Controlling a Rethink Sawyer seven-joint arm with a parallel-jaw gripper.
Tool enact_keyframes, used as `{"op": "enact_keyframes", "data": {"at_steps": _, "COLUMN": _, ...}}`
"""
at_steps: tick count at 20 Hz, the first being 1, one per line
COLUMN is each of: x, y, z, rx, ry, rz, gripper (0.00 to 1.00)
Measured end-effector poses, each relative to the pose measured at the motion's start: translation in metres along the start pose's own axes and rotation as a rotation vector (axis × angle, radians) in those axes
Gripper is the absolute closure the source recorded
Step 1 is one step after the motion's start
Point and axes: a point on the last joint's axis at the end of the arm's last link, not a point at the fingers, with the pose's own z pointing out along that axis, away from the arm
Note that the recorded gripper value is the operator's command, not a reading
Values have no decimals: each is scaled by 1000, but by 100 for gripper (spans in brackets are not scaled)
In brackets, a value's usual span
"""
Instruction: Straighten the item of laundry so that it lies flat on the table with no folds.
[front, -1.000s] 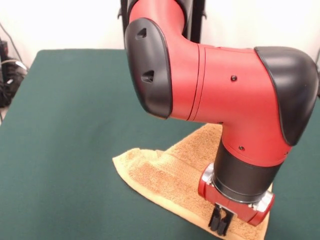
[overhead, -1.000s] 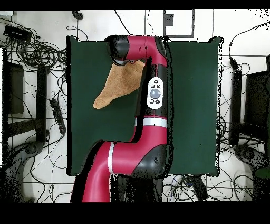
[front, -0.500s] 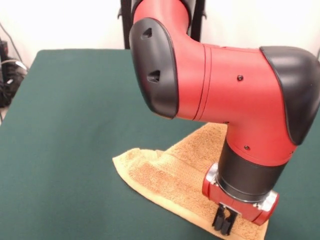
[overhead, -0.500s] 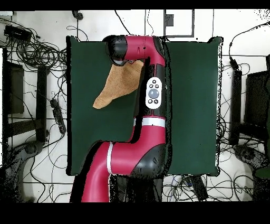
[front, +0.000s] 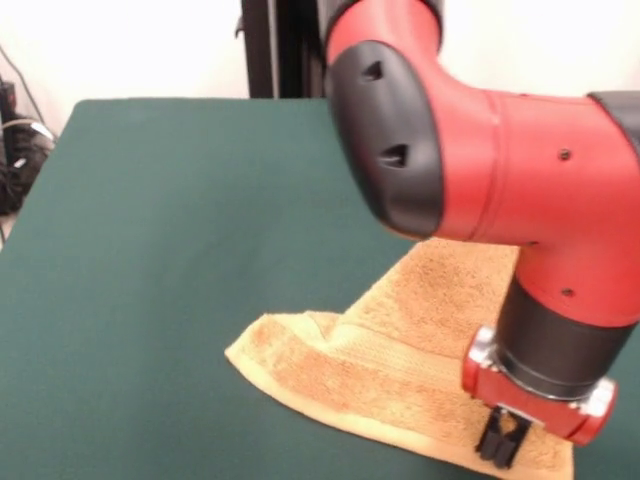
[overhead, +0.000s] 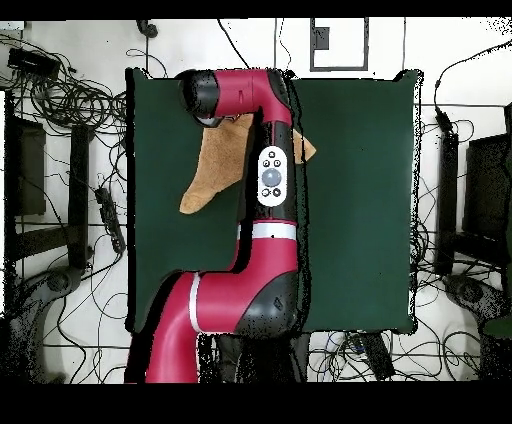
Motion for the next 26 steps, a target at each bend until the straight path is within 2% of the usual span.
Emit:
{"op": "enact_keyframes", "data": {"at_steps": 4, "x": 9, "y": 12, "z": -2, "rx": -2, "ry": -5, "rz": -20, "gripper": 100}}
{"op": "enact_keyframes", "data": {"at_steps": 5, "x": 15, "y": 19, "z": -3, "rx": 2, "ry": -14, "rz": -37, "gripper": 0}}
{"op": "enact_keyframes", "data": {"at_steps": 14, "x": 17, "y": 24, "z": -4, "rx": 3, "ry": -33, "rz": -51, "gripper": 0}}
{"op": "enact_keyframes", "data": {"at_steps": 26, "x": 18, "y": 26, "z": -5, "rx": -3, "ry": -13, "rz": -40, "gripper": 0}}
